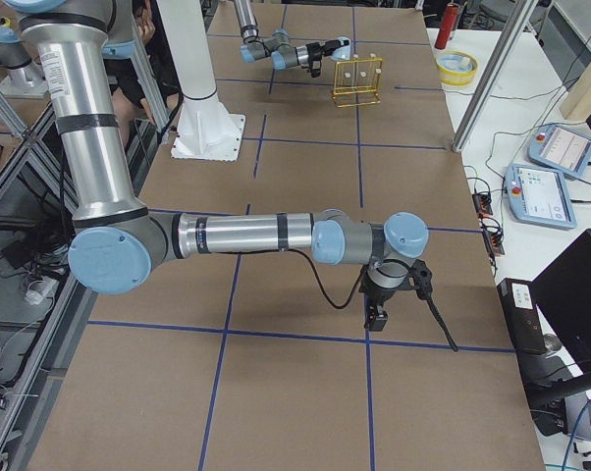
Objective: Hang cup on cup holder
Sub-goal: 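Carry the tilted cup with the left gripper onto a rack peg, then open the left gripper to release the cup on the peg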
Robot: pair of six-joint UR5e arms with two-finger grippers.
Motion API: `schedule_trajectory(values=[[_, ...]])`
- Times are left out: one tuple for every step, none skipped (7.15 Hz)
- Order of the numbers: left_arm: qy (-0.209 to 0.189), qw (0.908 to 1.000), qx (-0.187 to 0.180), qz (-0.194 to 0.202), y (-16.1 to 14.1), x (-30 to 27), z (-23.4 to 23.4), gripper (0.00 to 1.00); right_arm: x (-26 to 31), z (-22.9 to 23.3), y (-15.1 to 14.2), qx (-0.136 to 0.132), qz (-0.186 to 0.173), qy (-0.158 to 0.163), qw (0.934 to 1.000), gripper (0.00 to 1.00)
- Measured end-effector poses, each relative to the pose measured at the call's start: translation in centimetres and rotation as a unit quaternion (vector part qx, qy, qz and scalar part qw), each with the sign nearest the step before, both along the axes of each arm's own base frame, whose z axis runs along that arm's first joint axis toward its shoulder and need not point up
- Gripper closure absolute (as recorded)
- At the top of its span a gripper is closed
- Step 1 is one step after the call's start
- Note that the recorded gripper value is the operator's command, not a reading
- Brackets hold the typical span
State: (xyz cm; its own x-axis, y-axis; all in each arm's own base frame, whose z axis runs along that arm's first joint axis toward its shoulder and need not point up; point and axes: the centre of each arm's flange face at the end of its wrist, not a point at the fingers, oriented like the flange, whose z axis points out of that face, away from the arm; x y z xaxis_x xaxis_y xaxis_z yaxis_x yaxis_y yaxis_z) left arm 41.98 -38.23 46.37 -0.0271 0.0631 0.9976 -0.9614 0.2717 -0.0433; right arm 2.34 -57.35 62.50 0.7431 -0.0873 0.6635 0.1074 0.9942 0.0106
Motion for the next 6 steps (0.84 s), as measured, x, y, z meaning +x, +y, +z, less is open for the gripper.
schedule_trajectory(values=[[0.001,1.0,0.001,0.003,0.3,0.2,0.0,0.71,0.0,0.0,0.0,0.0,0.0,0.0,1.0,0.0],[0.001,1.0,0.001,0.007,0.7,0.5,-0.1,0.71,0.0,0.0,0.0,0.0,0.0,0.0,1.0,0.0],[0.002,0.9999,0.004,0.01,1.2,0.7,-0.2,0.71,0.0,0.0,0.0,0.0,0.0,0.0,1.0,0.0],[0.004,0.9999,0.008,0.013,1.6,0.9,-0.5,0.71,0.0,0.0,0.0,0.0,0.0,0.0,1.0,0.0],[0.007,0.9998,0.01,0.015,1.9,0.9,-0.8,0.69,0.0,0.0,0.0,0.0,0.0,0.0,1.0,0.0],[0.007,0.9998,0.011,0.017,2.2,1.1,-0.9,0.68,0.0,0.0,0.0,0.0,0.0,0.0,1.0,0.0]])
